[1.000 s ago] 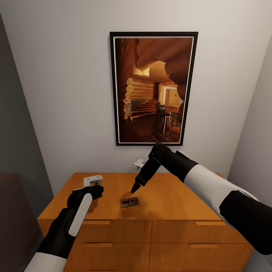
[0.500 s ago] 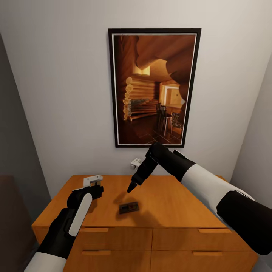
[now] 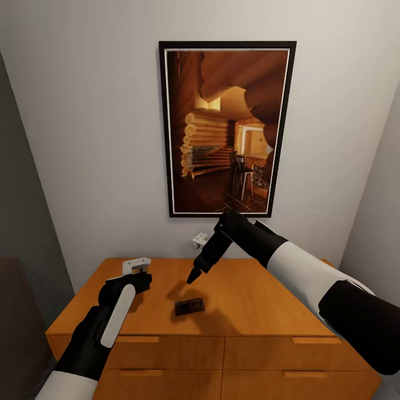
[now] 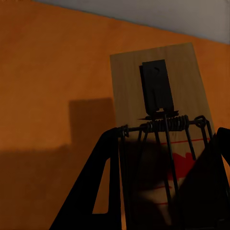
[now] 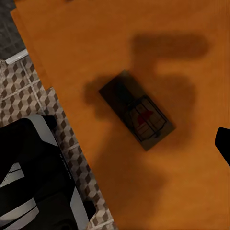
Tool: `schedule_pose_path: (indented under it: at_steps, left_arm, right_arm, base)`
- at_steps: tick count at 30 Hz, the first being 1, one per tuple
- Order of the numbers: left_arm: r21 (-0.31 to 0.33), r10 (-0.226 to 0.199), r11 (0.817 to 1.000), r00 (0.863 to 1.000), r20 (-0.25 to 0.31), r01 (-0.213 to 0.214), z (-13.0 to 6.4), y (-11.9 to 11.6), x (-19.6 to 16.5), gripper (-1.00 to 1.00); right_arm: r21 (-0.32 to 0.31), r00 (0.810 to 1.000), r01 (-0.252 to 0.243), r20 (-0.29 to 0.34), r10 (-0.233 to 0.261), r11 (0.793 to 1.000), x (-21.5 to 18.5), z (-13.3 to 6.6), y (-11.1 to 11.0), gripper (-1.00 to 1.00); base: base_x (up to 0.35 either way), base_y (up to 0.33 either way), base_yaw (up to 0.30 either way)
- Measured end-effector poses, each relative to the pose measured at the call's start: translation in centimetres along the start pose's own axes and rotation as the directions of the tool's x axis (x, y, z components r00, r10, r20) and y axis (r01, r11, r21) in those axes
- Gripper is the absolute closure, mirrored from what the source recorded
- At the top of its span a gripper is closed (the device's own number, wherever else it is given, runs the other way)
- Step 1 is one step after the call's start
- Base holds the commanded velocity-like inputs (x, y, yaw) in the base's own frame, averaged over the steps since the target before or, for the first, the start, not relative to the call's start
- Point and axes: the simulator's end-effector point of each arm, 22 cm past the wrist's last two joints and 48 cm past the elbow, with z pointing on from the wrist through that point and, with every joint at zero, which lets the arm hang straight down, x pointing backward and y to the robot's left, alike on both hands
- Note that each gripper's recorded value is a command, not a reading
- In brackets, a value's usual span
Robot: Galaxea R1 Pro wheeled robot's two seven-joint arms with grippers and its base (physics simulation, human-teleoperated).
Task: Take the four mousetraps from the cabinet in the bathroom and place them on the bathroom floor. Make sure all four end up on the same floor surface, and ensure that at least two of them are either under or directly next to the same bathroom sink.
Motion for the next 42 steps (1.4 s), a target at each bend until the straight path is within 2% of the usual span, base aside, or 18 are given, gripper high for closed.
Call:
schedule_pose_path:
  at_steps: [2,6,9,42]
  left_arm:
    - [0.0,0.0,1.0,1.0,0.0,0.0,0.0,0.0,0.0,1.0]
    - [0.001,0.001,1.0,1.0,-0.001,-0.001,0.0,-0.1,0.1,1.0]
    - [0.002,0.001,1.0,1.0,-0.002,-0.001,0.0,-0.1,0.1,1.0]
    - [0.0,0.002,1.0,1.0,0.0,-0.002,0.0,-0.1,0.0,1.0]
  right_arm:
    - [-0.011,1.0,-0.001,-0.001,0.001,1.0,0.0,0.0,0.2,-1.0]
    - [-0.086,1.0,0.001,-0.007,-0.001,0.996,0.1,0.1,1.9,-1.0]
    - [-0.099,1.0,-0.002,-0.011,0.001,0.995,0.3,0.1,2.2,-1.0]
    - [-0.1,1.0,-0.011,-0.003,0.011,0.995,0.1,0.0,2.0,-1.0]
  base:
    - [0.0,0.0,0.0]
    - [0.0,0.0,0.0]
    - [0.0,0.0,0.0]
    - [0.057,0.0,0.0]
